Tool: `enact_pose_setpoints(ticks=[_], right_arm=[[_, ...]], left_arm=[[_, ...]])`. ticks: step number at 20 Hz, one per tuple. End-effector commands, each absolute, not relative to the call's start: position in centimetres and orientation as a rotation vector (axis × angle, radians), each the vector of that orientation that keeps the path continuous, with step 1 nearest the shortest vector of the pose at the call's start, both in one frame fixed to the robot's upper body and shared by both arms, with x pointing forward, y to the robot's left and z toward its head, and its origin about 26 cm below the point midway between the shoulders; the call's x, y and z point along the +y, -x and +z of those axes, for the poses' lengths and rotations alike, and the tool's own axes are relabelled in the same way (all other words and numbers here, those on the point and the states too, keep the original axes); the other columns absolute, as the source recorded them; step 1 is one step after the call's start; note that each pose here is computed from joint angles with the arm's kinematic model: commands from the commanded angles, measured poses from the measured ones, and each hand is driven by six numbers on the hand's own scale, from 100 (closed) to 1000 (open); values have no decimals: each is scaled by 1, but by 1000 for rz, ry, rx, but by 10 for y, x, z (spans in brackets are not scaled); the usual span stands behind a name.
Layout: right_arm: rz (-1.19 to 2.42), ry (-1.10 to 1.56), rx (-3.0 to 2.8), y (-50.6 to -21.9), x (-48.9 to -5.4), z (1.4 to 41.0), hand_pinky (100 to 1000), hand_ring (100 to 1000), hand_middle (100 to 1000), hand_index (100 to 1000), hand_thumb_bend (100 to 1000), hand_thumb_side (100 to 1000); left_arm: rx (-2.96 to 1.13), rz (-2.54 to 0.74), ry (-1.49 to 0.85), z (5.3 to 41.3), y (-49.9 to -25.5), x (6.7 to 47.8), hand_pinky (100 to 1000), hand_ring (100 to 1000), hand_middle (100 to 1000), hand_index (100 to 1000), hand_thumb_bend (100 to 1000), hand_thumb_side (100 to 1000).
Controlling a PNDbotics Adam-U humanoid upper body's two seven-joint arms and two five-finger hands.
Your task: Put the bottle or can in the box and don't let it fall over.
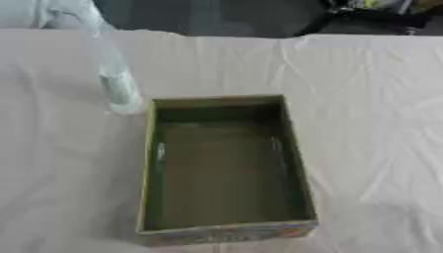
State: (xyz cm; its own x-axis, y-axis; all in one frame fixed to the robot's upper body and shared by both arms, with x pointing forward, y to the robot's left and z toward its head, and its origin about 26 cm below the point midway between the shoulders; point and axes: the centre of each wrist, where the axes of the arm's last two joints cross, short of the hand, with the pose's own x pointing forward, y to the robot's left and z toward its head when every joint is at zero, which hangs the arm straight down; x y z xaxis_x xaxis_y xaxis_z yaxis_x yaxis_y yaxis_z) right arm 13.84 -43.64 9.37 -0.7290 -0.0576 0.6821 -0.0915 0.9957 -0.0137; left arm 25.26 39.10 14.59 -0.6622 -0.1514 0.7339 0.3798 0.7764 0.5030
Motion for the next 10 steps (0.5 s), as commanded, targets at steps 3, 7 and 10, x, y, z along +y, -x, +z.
enact_pose_setpoints(ticks=[3,7,10], right_arm=[[295,-108,-2529,-138,-439,102,938,776,851,933,100,549],[293,-118,-2526,-138,-437,101,938,776,852,934,100,551],[291,-121,-2525,-138,-437,100,938,776,851,933,100,552]], left_arm=[[-2174,-848,82,156,-254,401,1000,1000,1000,890,315,572],[-2189,-798,10,155,-255,406,1000,1000,1000,902,336,542],[-2192,-761,-43,154,-257,411,1000,1000,1000,904,352,500]])
